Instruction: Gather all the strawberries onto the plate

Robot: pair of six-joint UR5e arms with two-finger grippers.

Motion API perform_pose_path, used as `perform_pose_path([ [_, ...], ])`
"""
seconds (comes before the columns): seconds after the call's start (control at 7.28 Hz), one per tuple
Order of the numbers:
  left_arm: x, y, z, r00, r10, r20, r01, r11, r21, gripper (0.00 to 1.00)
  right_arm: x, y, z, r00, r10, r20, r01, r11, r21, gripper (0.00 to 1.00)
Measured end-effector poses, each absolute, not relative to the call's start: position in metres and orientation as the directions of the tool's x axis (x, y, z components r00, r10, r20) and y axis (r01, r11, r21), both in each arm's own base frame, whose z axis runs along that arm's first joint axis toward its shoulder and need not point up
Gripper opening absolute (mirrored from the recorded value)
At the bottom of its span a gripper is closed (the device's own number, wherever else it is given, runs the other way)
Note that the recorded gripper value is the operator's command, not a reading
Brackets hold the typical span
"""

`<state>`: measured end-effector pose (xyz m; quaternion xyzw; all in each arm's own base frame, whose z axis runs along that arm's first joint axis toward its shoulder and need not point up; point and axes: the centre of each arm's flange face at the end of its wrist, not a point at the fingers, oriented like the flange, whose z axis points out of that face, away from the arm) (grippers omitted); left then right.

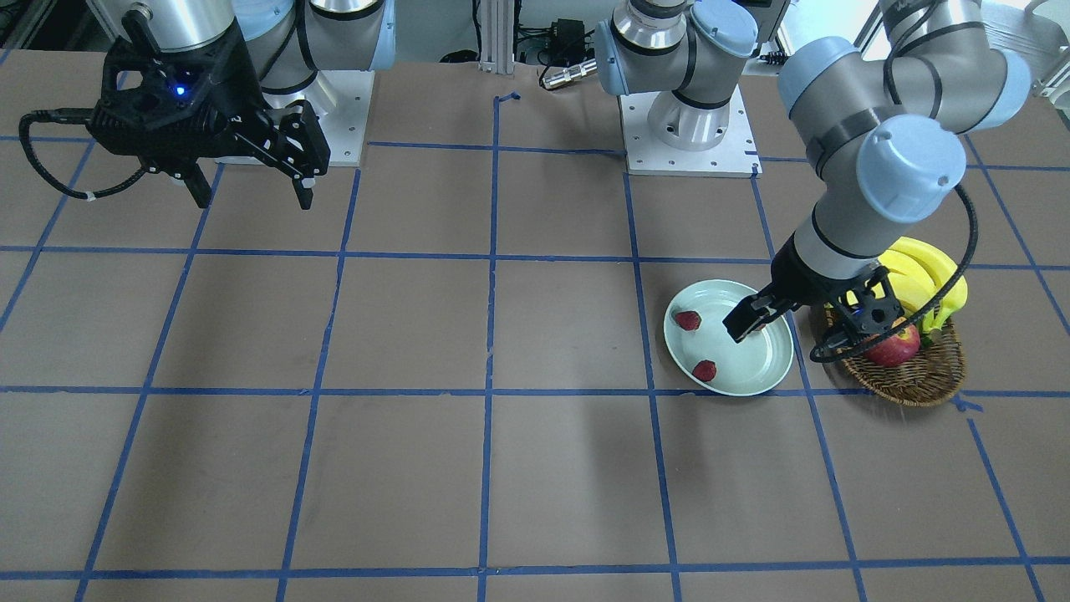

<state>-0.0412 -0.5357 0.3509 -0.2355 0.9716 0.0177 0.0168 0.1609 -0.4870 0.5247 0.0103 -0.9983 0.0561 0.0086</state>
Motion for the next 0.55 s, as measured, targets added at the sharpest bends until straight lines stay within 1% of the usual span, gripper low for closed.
perform_pose_path([
  [0.27,-0.083,-0.529,0.422,-0.942,-0.332,-0.043,-0.33,0.943,-0.049,1.0,0.161,-0.487,0.525,-1.0,-0.019,0.019,-0.021,0.993,-0.112,1.0],
  [0.55,-0.115,-0.516,0.464,-0.981,-0.192,-0.033,-0.187,0.975,-0.119,1.0,0.161,-0.486,0.525,-1.0,-0.018,0.019,-0.02,0.994,-0.109,1.0],
])
